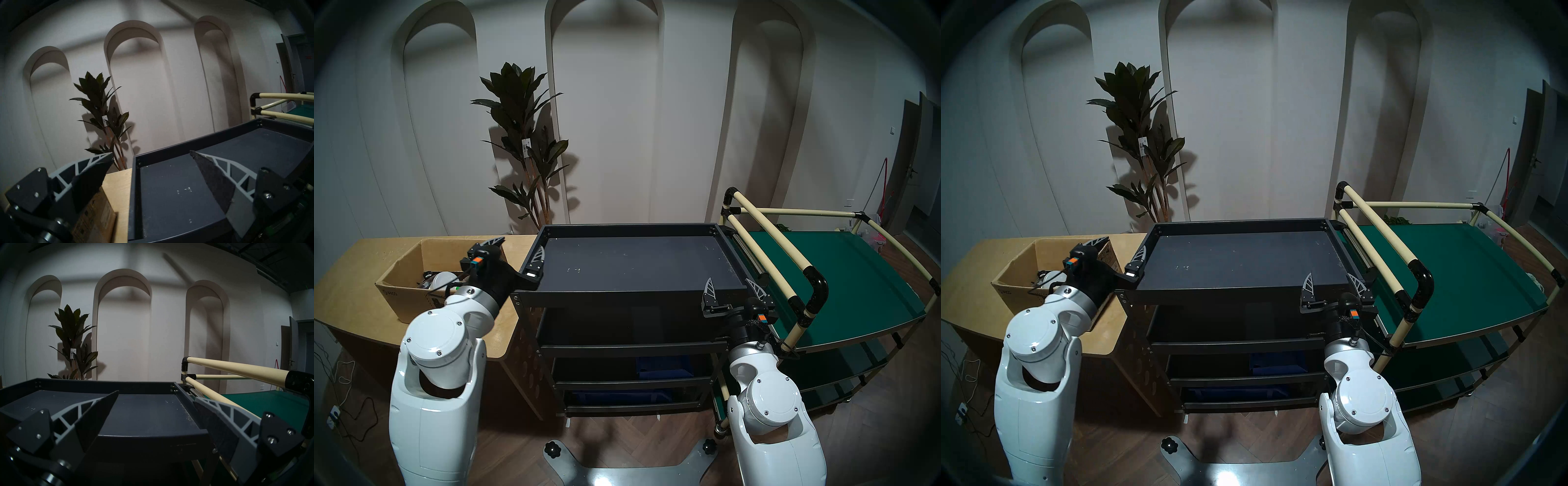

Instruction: Put the storage box onto the shelf

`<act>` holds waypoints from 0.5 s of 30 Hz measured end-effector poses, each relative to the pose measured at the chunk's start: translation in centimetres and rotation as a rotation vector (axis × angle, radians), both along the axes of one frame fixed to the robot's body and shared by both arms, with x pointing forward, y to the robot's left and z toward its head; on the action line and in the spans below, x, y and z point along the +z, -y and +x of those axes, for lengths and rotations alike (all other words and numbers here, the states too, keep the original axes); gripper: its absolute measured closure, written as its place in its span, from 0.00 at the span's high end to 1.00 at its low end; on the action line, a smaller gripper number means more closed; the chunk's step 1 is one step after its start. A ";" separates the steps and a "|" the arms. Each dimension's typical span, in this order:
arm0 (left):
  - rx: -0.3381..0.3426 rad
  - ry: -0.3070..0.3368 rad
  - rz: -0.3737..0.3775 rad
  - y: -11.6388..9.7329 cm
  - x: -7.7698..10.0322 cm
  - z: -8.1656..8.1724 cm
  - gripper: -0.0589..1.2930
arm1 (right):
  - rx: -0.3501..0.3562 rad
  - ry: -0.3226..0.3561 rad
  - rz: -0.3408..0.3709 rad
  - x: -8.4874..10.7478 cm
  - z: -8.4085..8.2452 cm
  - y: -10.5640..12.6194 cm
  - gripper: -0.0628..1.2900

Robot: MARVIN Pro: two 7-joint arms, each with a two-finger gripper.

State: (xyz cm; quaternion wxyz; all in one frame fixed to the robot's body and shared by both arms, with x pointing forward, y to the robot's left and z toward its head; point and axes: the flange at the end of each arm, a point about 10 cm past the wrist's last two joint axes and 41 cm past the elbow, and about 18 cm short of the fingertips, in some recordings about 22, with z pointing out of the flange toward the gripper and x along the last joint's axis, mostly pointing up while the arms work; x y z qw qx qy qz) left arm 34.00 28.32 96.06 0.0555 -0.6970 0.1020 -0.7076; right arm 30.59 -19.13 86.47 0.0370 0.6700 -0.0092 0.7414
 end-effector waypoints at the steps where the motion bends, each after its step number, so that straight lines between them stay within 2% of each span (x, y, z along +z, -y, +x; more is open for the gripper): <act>1: 0.013 0.000 -0.007 -0.6 0.1 0.2 0.96 | 0.000 0.000 0.000 0.0 0.0 0.0 0.95; 3: 0.061 0.003 -0.034 -2.8 0.6 0.6 0.96 | 0.000 -0.001 0.000 -0.1 0.0 0.0 0.95; 9: 0.132 0.000 -0.106 -6.9 1.4 1.2 0.96 | 0.000 -0.002 -0.001 -0.1 0.0 0.0 0.95; 15: 0.161 -0.021 -0.265 -12.4 2.5 0.9 0.96 | 0.001 -0.003 -0.001 -0.1 0.0 0.0 0.95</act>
